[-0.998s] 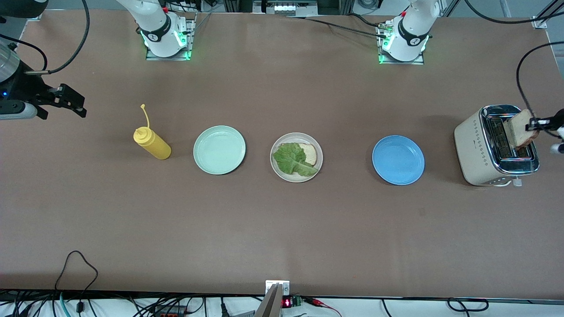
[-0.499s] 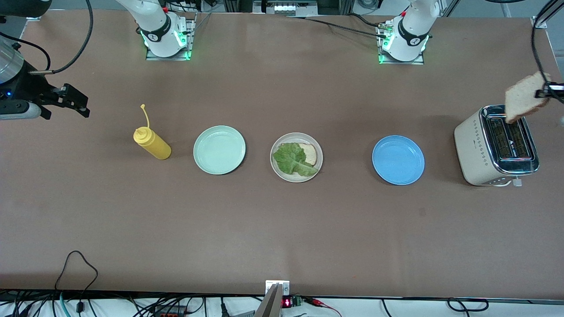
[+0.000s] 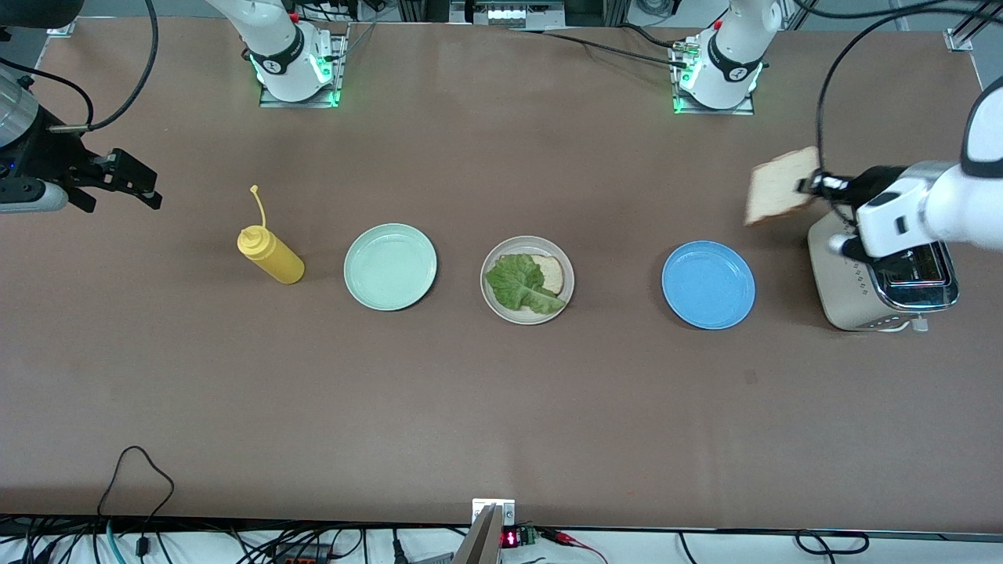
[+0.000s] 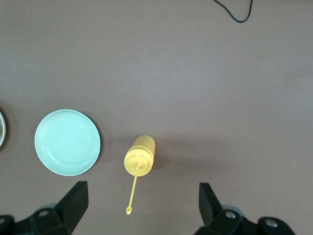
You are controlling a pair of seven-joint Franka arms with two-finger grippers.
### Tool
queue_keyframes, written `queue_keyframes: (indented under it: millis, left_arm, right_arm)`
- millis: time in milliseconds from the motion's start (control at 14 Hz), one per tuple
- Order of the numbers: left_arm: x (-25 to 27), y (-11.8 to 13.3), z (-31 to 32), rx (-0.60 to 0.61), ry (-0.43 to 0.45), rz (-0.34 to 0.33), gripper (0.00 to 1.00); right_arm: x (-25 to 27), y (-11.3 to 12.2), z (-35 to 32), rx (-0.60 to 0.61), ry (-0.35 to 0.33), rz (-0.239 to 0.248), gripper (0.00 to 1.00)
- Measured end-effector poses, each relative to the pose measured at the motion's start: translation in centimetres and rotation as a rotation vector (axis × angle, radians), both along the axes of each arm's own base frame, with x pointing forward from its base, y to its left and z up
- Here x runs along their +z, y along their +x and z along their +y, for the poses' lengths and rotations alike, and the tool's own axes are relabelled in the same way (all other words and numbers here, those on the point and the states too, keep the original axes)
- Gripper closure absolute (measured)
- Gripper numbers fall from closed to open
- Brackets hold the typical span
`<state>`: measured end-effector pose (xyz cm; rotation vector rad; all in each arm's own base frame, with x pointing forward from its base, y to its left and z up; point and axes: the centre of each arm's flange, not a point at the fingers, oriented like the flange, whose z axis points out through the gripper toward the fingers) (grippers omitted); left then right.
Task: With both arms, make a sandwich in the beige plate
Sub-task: 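Carry the bread over the lettuce on the beige plate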
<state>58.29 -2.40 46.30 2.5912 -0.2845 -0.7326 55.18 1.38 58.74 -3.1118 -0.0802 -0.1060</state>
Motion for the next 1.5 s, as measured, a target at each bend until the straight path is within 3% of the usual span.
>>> queue_keyframes:
  millis: [285,570,855,1212,1497]
  left_arm:
    - [-6.2,4.0,-4.5,0.143,-0.307,0.002,0.91]
    - [-11.0,6.3,-9.7,0.138,-0.490,-0.109,0.91]
    - [-13.2,7.4,-13.6,0.259,-0.639,-0.223,0.91]
    - [-20.8,3.2,-19.0,0.392,-0.745,-0.260,0.91]
    - [-26.3,-0.3,-22.4,0.420,-0.754,-0.257,0.91]
  right_arm:
    - [0.0,0.0,0.1,0.001,0.000,-0.001,0.00]
    - [0.0,0.0,0.1,0.002,0.000,-0.002,0.00]
    - [0.0,0.0,0.1,0.002,0.000,-0.003,0.00]
    - [0.0,0.0,0.1,0.002,0.000,-0.003,0.00]
    - [0.0,0.0,0.1,0.002,0.000,-0.003,0.00]
